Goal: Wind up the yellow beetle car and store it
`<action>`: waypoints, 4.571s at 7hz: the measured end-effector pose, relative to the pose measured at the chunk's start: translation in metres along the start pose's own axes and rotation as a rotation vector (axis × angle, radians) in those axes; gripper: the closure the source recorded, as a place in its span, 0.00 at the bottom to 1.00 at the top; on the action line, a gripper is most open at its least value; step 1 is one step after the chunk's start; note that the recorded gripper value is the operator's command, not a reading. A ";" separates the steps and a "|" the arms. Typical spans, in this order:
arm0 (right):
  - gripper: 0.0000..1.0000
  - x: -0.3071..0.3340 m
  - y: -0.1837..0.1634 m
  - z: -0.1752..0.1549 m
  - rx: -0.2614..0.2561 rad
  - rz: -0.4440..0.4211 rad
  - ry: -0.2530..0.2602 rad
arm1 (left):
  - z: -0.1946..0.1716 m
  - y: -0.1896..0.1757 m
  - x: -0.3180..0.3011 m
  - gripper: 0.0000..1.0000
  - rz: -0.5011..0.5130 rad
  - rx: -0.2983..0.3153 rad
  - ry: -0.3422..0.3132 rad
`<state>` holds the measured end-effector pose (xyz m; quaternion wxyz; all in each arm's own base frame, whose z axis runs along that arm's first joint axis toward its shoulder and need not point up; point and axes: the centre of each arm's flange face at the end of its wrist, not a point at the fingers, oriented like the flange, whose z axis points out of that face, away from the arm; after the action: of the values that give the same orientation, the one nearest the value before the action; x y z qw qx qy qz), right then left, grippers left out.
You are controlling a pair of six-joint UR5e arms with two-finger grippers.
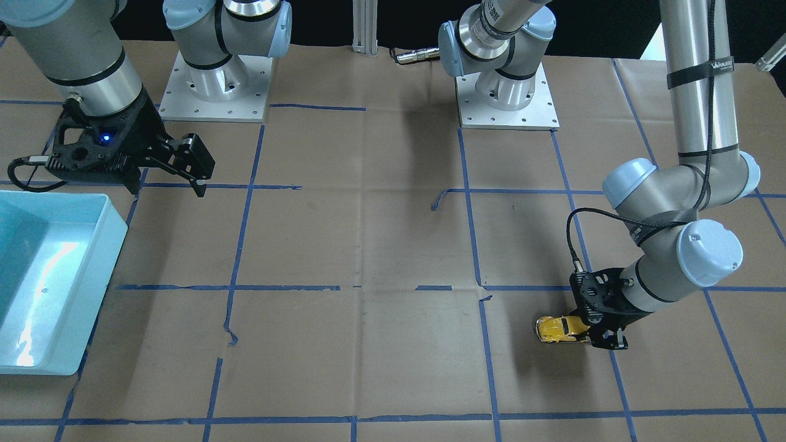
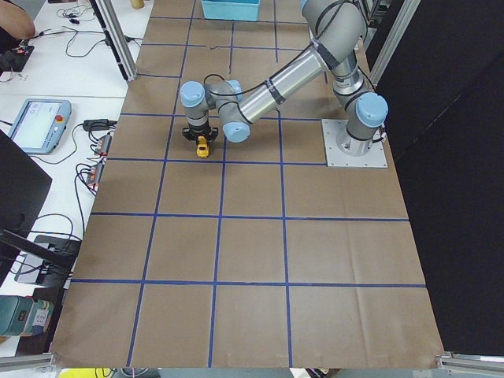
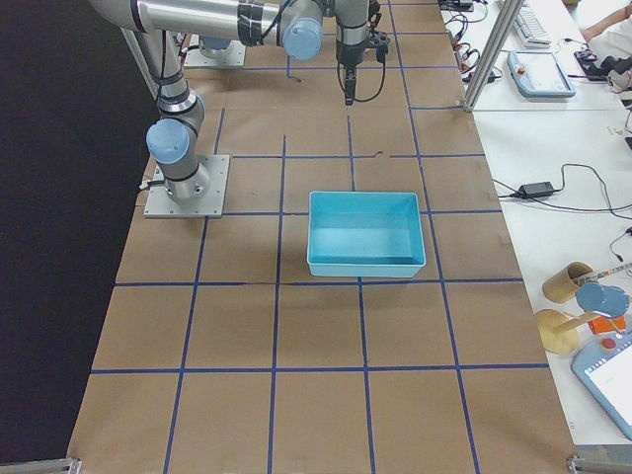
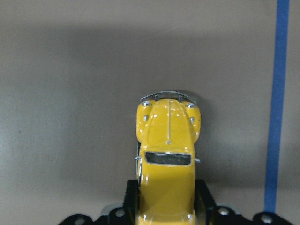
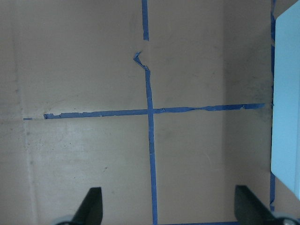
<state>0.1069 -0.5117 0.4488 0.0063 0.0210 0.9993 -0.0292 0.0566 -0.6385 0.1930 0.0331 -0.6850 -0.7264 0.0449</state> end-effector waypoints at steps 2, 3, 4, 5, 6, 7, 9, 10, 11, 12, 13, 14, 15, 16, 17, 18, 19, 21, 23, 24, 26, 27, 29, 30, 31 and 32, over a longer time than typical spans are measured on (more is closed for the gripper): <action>0.00 0.000 -0.001 0.001 -0.001 0.000 -0.002 | -0.001 0.000 0.000 1.00 0.003 -0.002 -0.002; 0.00 0.000 -0.001 0.001 0.000 0.000 -0.002 | 0.000 0.001 -0.001 1.00 0.003 -0.003 -0.001; 0.00 0.000 -0.001 0.001 -0.002 0.000 -0.001 | 0.000 0.001 0.000 1.00 0.004 -0.004 -0.001; 0.00 0.000 0.000 0.002 -0.004 -0.001 -0.001 | 0.000 0.002 0.000 1.00 0.005 -0.004 -0.001; 0.00 0.000 0.000 0.003 -0.006 0.000 -0.001 | 0.000 0.002 0.000 1.00 0.005 -0.005 -0.001; 0.00 0.000 0.001 0.003 -0.006 0.000 0.000 | 0.000 0.002 0.000 1.00 0.004 -0.005 -0.001; 0.00 0.000 0.002 0.002 -0.005 -0.001 0.000 | 0.000 0.003 0.000 1.00 0.008 -0.006 -0.001; 0.00 0.000 0.002 0.002 -0.005 0.000 -0.001 | -0.001 0.007 0.000 1.00 0.010 -0.004 -0.003; 0.00 0.000 0.002 0.002 -0.004 0.000 -0.001 | -0.002 0.015 0.000 1.00 0.005 0.001 -0.005; 0.00 0.000 0.002 0.001 -0.003 0.000 -0.001 | -0.002 0.019 0.001 1.00 0.003 0.003 -0.006; 0.00 0.000 0.001 0.001 -0.002 0.000 -0.001 | -0.002 0.021 0.001 1.00 0.003 0.004 -0.006; 0.00 0.000 0.001 0.000 0.001 0.000 -0.001 | -0.002 0.022 0.001 1.00 0.004 0.004 -0.006; 0.00 0.000 0.000 -0.002 0.003 0.000 -0.001 | -0.003 0.022 0.001 1.00 0.004 0.003 -0.006; 0.00 0.000 0.000 -0.002 0.005 0.000 -0.001 | -0.004 0.023 0.001 1.00 0.005 0.001 -0.006; 0.00 0.000 0.000 -0.003 0.005 0.000 -0.001 | -0.004 0.024 0.001 1.00 0.012 0.000 -0.006; 0.00 -0.001 0.000 -0.003 0.006 -0.001 -0.001 | -0.004 0.025 0.001 1.00 0.023 -0.001 -0.007; 0.00 -0.001 0.000 -0.003 0.006 -0.001 -0.001 | -0.004 0.029 0.001 1.00 0.030 0.000 -0.008; 0.00 -0.001 0.000 -0.001 0.003 -0.002 -0.001 | -0.005 0.044 0.002 1.00 0.037 0.003 -0.011; 0.00 -0.001 0.001 0.000 0.001 -0.002 -0.001 | -0.005 0.048 0.002 1.00 0.037 0.004 -0.012; 0.00 -0.001 0.002 0.000 0.000 -0.002 -0.001 | -0.005 0.048 0.002 1.00 0.037 0.004 -0.012; 0.00 -0.001 0.001 0.000 0.000 -0.001 -0.002 | -0.006 0.047 0.002 0.00 0.033 0.001 -0.011; 0.00 -0.001 0.001 0.000 0.001 -0.002 -0.002 | -0.009 0.044 0.002 0.00 0.026 -0.006 -0.010; 0.00 -0.001 0.001 0.000 0.001 -0.002 -0.001 | -0.030 0.032 0.005 0.00 -0.013 -0.009 -0.004; 0.00 -0.001 0.001 0.000 0.000 -0.002 -0.002 | -0.052 0.006 0.011 0.00 -0.069 -0.007 0.007; 0.00 -0.001 0.000 0.000 0.000 -0.002 -0.002 | -0.084 -0.043 0.023 0.00 -0.152 -0.009 0.016; 0.00 -0.001 0.000 -0.001 0.001 -0.002 -0.002 | -0.117 -0.093 0.041 0.00 -0.257 -0.013 0.014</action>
<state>0.1079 -0.5119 0.4494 0.0074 0.0202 0.9993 -0.0299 -0.0256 -0.6007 0.3189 0.0390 -0.5868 -0.8082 0.0307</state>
